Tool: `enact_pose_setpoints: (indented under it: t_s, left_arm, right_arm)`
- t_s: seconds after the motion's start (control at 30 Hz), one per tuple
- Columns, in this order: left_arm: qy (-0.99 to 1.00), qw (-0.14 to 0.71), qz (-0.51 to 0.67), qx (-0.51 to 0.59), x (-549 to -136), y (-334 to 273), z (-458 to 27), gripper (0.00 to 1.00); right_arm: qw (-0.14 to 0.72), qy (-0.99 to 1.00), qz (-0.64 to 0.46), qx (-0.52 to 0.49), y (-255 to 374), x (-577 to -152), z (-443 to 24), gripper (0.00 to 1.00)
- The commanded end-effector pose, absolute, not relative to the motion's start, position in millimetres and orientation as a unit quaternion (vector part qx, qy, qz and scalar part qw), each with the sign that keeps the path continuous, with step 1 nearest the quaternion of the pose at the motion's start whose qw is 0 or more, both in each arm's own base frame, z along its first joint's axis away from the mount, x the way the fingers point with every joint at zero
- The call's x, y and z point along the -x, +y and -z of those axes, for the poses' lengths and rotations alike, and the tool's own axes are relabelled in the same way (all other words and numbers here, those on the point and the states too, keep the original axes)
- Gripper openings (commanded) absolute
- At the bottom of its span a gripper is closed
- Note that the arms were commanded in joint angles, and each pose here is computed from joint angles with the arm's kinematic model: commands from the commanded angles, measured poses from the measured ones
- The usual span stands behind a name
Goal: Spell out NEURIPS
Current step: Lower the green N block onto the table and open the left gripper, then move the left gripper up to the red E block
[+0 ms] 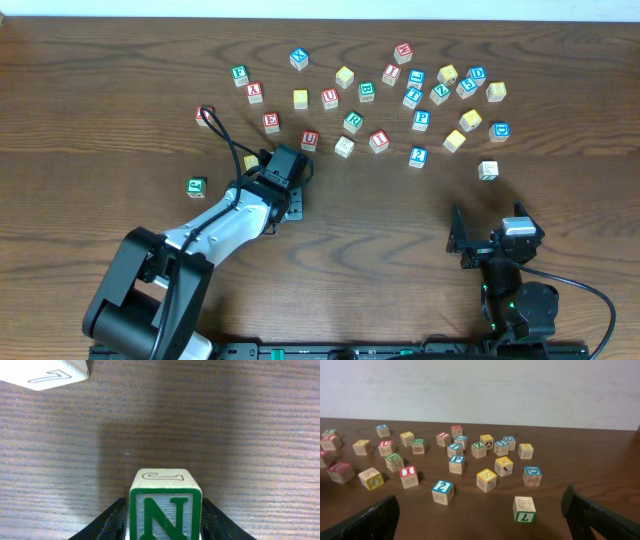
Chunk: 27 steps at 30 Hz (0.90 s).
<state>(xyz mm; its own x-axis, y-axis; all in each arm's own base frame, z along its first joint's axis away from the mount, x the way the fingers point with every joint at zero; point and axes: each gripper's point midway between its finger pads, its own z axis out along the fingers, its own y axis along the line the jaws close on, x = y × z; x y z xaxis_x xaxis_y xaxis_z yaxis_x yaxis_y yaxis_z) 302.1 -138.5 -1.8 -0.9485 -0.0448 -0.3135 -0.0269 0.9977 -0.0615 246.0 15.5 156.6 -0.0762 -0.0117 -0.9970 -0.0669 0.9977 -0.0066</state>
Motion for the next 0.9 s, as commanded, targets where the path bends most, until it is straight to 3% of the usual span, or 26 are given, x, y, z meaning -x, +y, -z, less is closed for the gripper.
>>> enact_pose_setpoints:
  t_s: [0.0,0.57,0.87]
  left_arm:
    - [0.985,0.171,0.038,0.009,-305,-141,-9,0.46]
    - [0.969,0.240,0.052,0.000,-315,-140,-63,0.47]
    - [0.948,0.307,0.080,-0.012,-326,-146,-122,0.52]
  right_arm:
    - [0.679,0.734,-0.022,0.018,13,-246,-156,0.99]
    - [0.678,0.734,-0.022,0.018,13,-246,-156,0.99]
    - [0.679,0.734,-0.022,0.018,13,-246,-156,0.99]
